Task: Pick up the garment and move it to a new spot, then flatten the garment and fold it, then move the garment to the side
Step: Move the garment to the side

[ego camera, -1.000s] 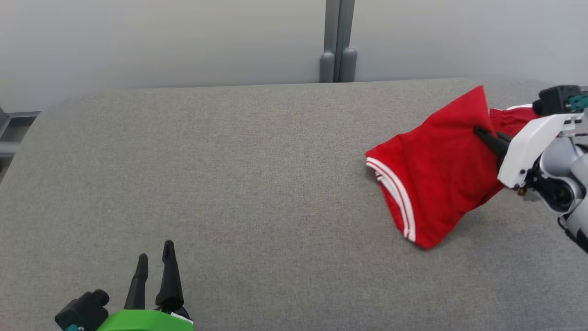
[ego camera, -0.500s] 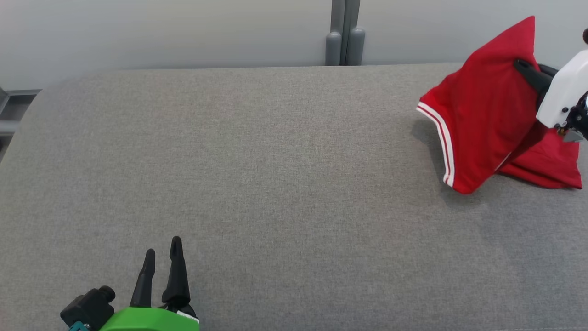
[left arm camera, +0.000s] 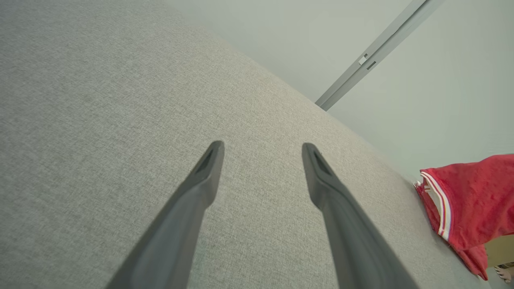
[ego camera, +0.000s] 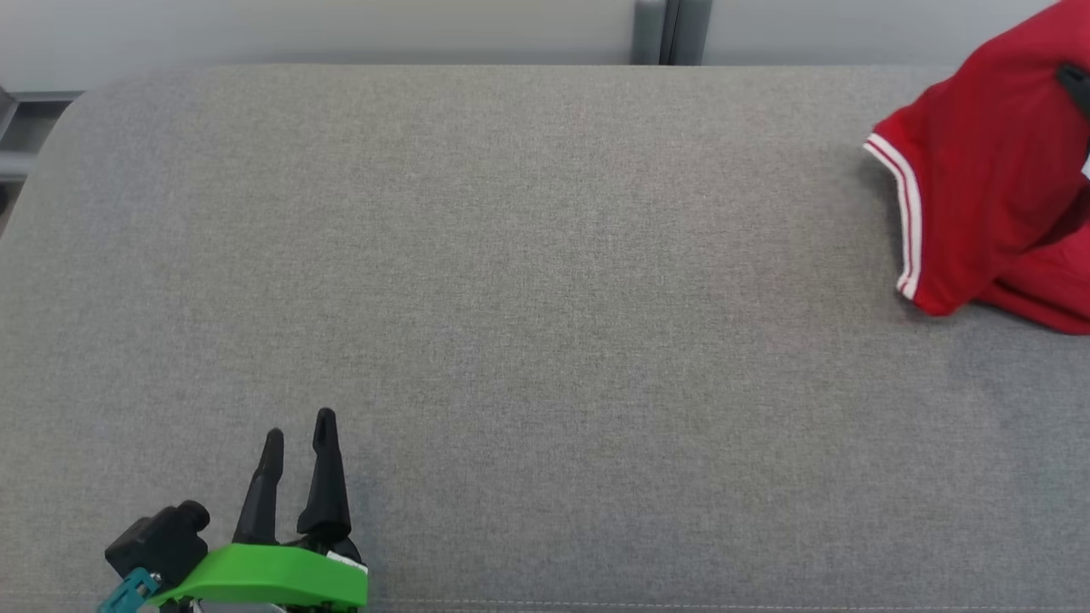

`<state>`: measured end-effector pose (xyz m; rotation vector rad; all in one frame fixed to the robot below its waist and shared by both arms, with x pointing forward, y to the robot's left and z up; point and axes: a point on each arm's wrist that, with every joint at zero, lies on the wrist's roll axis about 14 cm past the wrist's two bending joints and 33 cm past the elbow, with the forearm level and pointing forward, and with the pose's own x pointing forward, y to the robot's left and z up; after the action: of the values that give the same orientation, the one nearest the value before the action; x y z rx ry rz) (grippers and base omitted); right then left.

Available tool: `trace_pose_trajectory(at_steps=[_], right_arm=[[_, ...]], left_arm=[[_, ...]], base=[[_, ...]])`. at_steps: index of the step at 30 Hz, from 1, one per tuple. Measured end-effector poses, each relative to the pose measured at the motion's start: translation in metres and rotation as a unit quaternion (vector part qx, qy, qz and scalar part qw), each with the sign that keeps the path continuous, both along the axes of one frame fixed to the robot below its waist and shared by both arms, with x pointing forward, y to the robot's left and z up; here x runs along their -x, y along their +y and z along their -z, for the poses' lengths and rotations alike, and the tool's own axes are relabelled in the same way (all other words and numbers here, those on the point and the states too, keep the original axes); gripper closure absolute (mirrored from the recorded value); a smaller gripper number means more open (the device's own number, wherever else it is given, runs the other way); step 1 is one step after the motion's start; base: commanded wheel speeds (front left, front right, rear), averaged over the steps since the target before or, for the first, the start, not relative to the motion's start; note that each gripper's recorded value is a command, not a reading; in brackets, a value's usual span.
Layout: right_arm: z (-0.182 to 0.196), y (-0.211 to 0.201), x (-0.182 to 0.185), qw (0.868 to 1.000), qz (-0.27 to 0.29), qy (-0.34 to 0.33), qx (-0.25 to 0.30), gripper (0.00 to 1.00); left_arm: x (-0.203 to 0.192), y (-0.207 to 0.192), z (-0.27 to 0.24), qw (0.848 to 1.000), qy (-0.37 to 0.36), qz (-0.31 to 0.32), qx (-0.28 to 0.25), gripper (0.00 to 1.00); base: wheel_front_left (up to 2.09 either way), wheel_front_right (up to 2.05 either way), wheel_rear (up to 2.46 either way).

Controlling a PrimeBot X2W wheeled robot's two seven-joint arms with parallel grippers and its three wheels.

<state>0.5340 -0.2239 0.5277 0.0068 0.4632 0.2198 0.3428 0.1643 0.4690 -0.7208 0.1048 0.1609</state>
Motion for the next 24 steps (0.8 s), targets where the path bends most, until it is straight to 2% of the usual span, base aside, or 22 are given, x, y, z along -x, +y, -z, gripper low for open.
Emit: trace_pose_trajectory(at_steps=[8,12,14,18,23,24], right_arm=[[0.017,-0.037,-0.018,0.998,0.044,0.012,0.035,1.0],[0.035,-0.055,-0.021,0.996,0.057,0.025,0.07,1.0],[0.044,-0.068,-0.021,0.993,0.074,0.031,0.083,1.0],[0.065,-0.09,-0.018,0.985,0.078,0.056,0.144,1.0],[0.085,-0.106,-0.018,0.978,0.1,0.069,0.167,1.0],[0.089,-0.109,-0.017,0.977,0.104,0.07,0.174,0.79]], left_arm=[[-0.013,0.005,0.007,1.0,0.014,0.009,-0.023,0.0],[-0.023,0.003,0.008,0.999,0.016,0.018,-0.033,0.0],[-0.027,0.002,0.01,0.999,0.02,0.023,-0.034,0.0],[-0.03,0.004,0.019,0.998,0.035,0.026,-0.041,0.0],[-0.037,0.007,0.024,0.997,0.041,0.029,-0.051,0.0],[-0.039,0.008,0.024,0.997,0.042,0.03,-0.055,0.0]], base=[[0.0,0.0,0.0],[0.0,0.0,0.0],[0.0,0.0,0.0],[0.0,0.0,0.0],[0.0,0.0,0.0],[0.0,0.0,0.0]])
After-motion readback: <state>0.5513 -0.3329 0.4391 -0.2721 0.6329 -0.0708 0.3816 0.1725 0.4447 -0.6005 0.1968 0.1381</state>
